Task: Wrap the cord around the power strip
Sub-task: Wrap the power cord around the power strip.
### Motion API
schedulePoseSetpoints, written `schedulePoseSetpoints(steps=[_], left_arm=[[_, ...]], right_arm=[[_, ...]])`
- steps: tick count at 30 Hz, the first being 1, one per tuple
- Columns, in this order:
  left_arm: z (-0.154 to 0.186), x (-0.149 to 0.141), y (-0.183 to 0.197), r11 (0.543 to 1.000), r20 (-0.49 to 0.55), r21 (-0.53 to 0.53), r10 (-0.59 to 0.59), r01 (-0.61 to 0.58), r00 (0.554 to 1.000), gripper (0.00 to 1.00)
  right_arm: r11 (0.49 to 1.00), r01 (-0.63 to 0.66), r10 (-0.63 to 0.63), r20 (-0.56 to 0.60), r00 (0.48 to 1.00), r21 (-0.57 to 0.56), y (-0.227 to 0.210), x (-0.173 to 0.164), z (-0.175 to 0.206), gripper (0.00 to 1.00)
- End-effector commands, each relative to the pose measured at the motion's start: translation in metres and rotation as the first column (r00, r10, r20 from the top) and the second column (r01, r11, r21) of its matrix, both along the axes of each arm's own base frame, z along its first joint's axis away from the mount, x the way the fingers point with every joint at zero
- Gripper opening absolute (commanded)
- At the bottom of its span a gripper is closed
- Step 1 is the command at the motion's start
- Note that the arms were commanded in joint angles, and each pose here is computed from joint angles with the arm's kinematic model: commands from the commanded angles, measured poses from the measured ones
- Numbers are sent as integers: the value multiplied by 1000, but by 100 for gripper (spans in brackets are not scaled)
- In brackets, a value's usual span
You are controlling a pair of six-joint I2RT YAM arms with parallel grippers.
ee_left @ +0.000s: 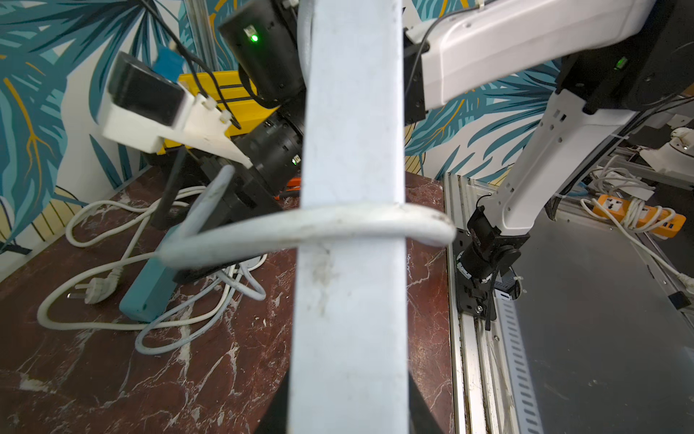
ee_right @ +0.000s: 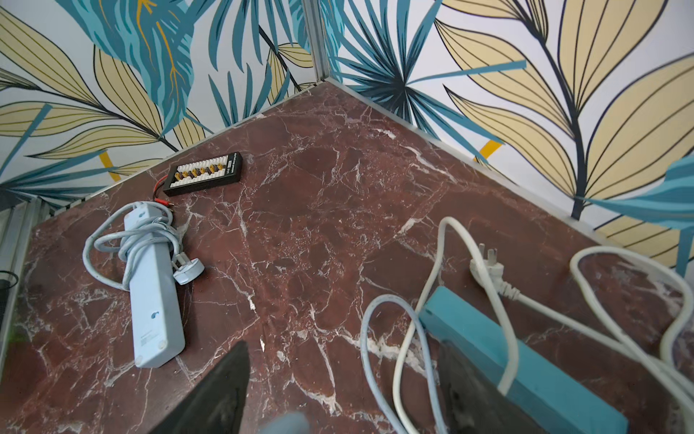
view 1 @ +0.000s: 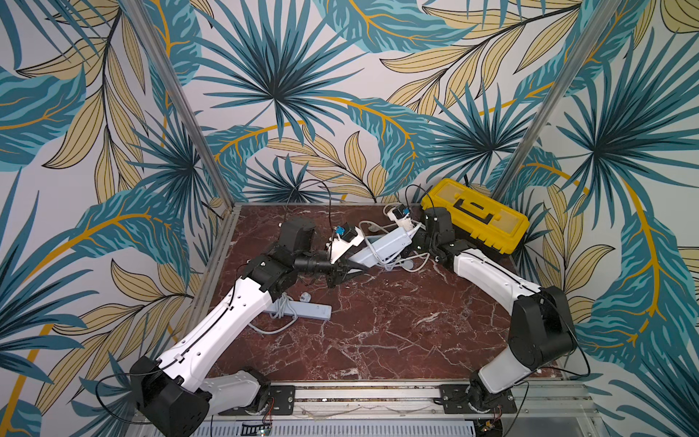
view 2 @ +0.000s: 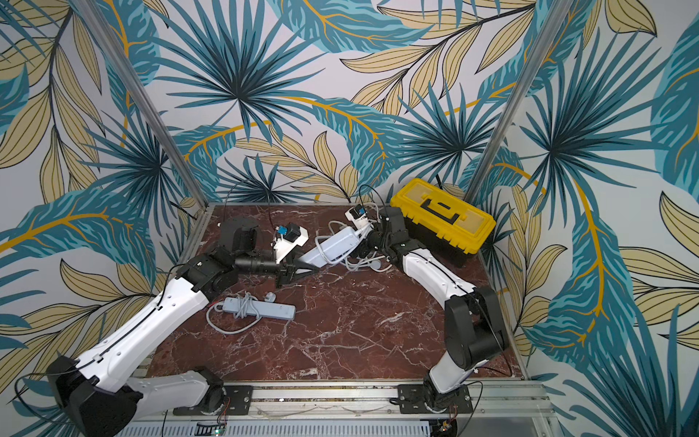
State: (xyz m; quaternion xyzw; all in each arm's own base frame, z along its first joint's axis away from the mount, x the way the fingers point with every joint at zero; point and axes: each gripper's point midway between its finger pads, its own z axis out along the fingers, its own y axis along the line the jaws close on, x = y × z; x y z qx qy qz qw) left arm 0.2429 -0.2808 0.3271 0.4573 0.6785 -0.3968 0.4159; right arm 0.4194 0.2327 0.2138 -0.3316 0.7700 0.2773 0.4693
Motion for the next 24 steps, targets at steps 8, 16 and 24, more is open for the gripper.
schedulePoseSetpoints(steps=[8, 16, 24], left_arm=[[47, 15, 10, 987, 42, -86, 142, -138, 989, 0], [60, 55, 40, 897, -41, -175, 405, -405, 914, 0], [12, 114, 111, 732, 4, 12, 682, -682, 732, 0]], right_arm=[[959, 271, -258, -141, 956, 86, -23, 12, -60, 73], [940, 342, -338, -151, 929, -1, -35, -28, -77, 22], [917, 296, -285, 80, 955, -267, -49, -85, -50, 0]])
